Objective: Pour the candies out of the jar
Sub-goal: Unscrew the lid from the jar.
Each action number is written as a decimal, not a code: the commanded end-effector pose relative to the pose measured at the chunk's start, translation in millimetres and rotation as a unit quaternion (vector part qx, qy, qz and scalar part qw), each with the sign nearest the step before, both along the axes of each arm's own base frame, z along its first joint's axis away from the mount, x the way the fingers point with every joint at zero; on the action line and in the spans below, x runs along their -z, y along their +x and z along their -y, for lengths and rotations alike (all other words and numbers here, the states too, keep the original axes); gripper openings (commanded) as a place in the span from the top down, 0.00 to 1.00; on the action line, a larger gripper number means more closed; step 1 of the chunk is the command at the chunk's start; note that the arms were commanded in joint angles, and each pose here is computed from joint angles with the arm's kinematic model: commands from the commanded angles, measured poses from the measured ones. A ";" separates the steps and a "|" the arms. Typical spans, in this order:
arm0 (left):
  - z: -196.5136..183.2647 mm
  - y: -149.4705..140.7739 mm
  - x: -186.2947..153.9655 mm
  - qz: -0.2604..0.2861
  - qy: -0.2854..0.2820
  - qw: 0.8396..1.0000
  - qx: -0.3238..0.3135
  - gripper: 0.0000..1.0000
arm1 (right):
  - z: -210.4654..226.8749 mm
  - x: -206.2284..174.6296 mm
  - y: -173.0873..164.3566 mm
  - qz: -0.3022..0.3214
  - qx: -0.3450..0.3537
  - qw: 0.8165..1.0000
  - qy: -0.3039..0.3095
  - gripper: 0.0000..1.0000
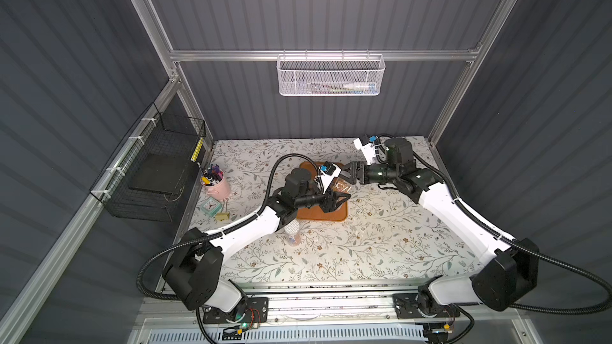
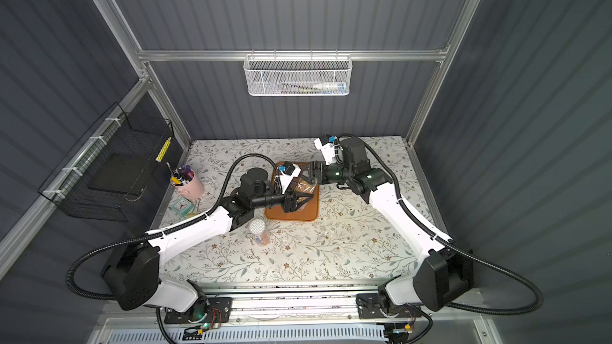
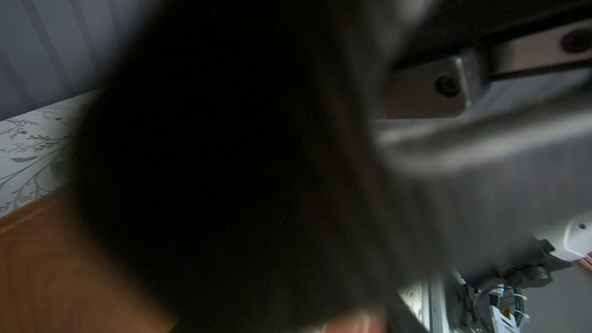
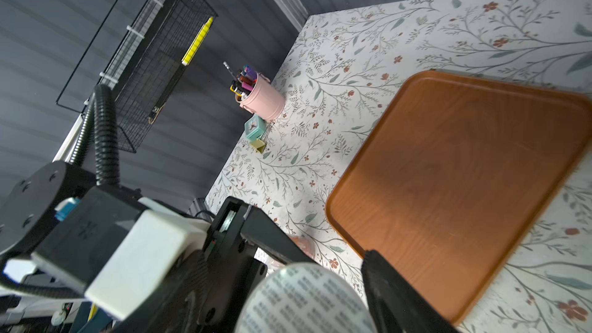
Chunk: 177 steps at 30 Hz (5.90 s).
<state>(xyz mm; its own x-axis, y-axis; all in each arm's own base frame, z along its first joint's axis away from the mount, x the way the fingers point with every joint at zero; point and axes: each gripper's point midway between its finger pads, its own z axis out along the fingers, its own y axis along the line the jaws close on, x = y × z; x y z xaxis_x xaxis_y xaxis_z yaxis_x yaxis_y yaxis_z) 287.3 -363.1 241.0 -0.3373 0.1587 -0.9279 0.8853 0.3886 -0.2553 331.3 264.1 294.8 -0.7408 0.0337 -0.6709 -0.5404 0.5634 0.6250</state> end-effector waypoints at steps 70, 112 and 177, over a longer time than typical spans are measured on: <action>-6.8 7.5 -32.4 0.047 -0.024 0.997 -0.056 1.00 | -10.2 -6.9 3.8 -0.006 0.075 0.997 -0.018 0.41; 9.6 -46.7 -53.6 0.043 -0.085 0.990 0.101 1.00 | -21.5 -65.2 -43.6 0.148 -0.106 0.979 0.087 0.51; 9.8 -49.6 -65.9 0.020 -0.151 0.976 0.153 1.00 | -18.4 -88.0 -78.2 0.191 -0.193 0.959 0.086 0.54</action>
<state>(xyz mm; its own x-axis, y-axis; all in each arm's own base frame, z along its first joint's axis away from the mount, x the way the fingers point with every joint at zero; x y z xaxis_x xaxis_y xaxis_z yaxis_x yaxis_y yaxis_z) 254.5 -363.4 302.1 -0.2864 -0.0453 -0.9570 0.9498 0.1181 -0.2898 288.1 269.9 351.5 -0.4891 -0.0496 -0.8708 -0.8235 0.3553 0.4423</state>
